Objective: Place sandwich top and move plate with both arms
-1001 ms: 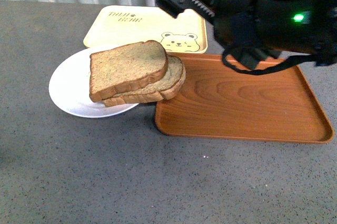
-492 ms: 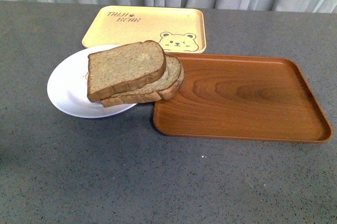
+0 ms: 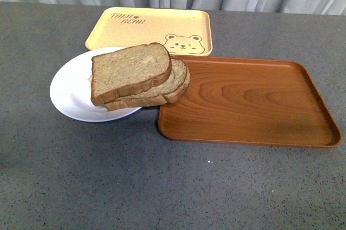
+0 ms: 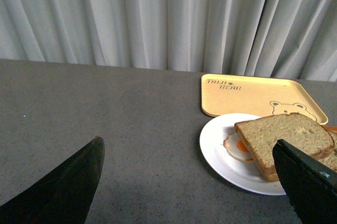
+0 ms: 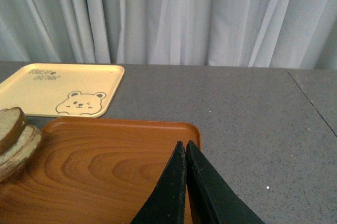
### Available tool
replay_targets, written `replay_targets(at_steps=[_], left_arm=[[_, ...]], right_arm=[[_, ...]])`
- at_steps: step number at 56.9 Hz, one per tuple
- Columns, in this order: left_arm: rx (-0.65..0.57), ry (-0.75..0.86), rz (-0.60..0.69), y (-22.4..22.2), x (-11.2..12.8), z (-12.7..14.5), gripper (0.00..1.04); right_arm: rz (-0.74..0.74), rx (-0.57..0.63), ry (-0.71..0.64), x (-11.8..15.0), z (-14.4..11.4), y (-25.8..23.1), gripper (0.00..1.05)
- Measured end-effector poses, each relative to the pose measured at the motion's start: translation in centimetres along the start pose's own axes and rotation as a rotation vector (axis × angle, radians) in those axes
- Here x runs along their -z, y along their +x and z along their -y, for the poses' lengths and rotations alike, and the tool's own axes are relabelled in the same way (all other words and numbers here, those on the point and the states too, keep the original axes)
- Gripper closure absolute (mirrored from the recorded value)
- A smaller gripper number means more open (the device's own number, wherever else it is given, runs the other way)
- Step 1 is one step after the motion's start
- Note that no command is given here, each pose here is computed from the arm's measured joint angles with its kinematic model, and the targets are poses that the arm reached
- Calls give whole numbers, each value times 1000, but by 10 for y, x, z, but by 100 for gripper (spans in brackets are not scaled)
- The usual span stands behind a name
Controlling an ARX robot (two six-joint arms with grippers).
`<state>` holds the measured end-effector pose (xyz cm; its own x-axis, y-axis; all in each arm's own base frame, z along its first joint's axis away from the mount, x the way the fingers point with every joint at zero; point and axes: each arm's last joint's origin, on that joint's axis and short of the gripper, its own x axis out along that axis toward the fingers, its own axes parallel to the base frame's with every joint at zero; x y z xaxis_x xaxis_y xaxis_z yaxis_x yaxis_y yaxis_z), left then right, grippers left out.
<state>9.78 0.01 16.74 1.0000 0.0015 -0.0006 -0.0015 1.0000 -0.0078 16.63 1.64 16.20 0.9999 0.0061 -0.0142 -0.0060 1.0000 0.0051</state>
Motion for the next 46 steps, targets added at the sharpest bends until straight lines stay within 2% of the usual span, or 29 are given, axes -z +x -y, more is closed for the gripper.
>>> replay_targets(at_steps=[8,12,46], left_arm=[[0,0,0,0,0,0,9],[0,0,0,0,0,0,9],[0,0,0,0,0,0,9]], right_arm=[[-4,-21,0,0,9,-14,103],[2,8,1,-1,15,-19,103],[35,5,1,-11,16,-45,103]])
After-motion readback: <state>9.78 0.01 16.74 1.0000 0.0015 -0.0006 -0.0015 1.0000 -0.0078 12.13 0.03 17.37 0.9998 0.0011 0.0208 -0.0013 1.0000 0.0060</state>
